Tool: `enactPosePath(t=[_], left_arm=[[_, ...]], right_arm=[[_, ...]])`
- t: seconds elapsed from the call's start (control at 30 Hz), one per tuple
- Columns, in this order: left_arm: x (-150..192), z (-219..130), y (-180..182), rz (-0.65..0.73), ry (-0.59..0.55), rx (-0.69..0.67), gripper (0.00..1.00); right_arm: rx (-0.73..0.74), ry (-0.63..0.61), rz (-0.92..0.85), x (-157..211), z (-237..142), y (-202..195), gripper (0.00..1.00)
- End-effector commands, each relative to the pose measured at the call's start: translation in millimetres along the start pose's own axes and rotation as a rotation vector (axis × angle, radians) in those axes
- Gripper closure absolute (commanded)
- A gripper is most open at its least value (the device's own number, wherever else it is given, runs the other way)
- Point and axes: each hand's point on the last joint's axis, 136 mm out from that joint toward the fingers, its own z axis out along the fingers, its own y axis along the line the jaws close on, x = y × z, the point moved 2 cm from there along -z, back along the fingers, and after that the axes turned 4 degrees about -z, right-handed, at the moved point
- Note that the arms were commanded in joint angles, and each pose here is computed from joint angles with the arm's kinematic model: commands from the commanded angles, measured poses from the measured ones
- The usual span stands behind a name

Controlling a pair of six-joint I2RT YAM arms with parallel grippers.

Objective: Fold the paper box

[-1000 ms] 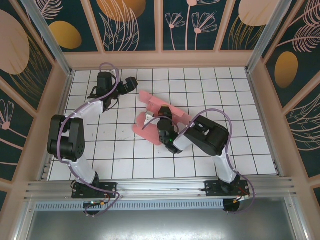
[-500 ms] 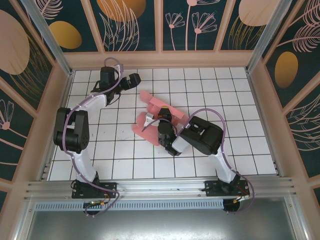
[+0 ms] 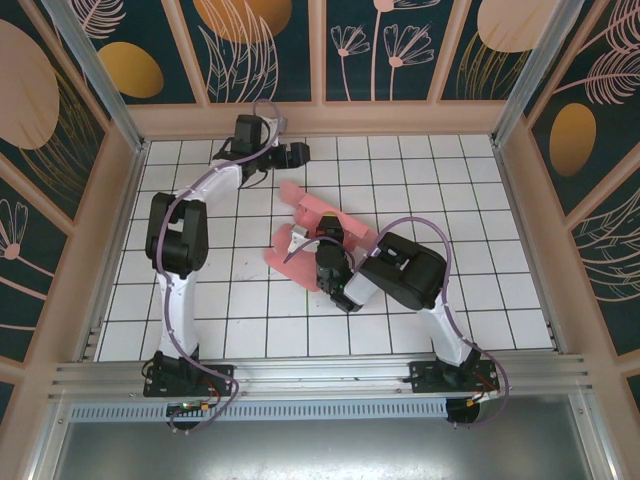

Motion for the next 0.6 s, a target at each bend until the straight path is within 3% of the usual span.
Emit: enactPosePath(t=[0.0, 0.1, 0.27, 0.57], left_arm=[[35.1, 9.7, -4.2, -0.058, 0.159, 0.103, 0.26], [47.5, 8.2, -6.4, -0.066, 0.196, 0.121, 0.35], [62.3, 0.7, -12.5, -0.086, 0.259, 0.151, 0.41], [83.4, -23.2, -21.8, -0.114, 0.27, 0.167, 0.41]], right_arm=[[0.023, 0.009, 0.07, -1.9, -1.8, -9.7, 1.0], [0.023, -0.004, 0.06, -1.4, -2.7, -9.2, 1.0], [0.056, -0.047, 0.025, 0.8, 0.8, -6.1, 1.0], [0.081, -0.033, 0.031, 6.9, 17.2, -13.7, 1.0]])
